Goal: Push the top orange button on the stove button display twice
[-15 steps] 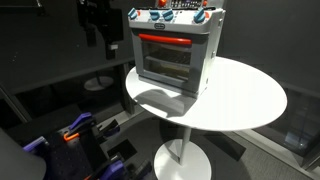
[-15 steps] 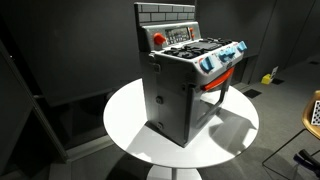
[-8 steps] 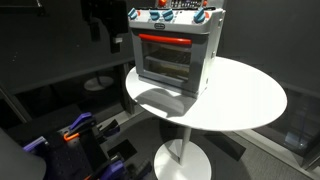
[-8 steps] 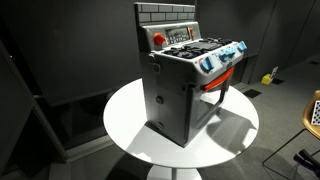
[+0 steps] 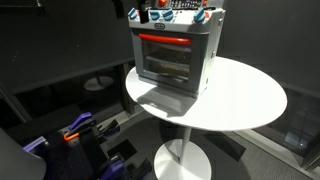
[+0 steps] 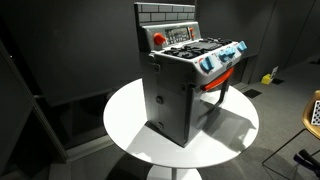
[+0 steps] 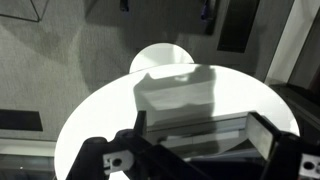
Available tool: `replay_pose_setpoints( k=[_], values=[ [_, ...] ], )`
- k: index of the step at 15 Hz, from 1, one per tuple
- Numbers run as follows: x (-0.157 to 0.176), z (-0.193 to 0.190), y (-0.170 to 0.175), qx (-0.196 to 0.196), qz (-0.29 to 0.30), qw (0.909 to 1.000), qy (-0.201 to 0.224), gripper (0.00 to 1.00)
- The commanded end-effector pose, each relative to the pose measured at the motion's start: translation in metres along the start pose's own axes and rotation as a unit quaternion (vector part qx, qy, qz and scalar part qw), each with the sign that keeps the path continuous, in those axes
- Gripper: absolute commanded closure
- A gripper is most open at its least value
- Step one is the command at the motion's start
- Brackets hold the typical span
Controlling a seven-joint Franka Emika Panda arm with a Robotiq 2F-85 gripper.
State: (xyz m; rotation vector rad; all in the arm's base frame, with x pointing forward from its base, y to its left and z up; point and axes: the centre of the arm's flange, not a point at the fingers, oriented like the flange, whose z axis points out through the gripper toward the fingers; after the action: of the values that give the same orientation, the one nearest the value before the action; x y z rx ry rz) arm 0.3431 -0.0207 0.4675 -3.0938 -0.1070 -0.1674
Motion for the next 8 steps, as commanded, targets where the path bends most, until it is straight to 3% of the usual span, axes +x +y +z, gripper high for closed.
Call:
replay_pose_setpoints(
  k=[1,8],
  values=[
    [0.044,-0.028,0.010,-0.029,0.004,0.9988,0.038,0.00],
    [0.123,-0.058,0.021,-0.049,0.000,0.9929,0.109,0.00]
  ],
)
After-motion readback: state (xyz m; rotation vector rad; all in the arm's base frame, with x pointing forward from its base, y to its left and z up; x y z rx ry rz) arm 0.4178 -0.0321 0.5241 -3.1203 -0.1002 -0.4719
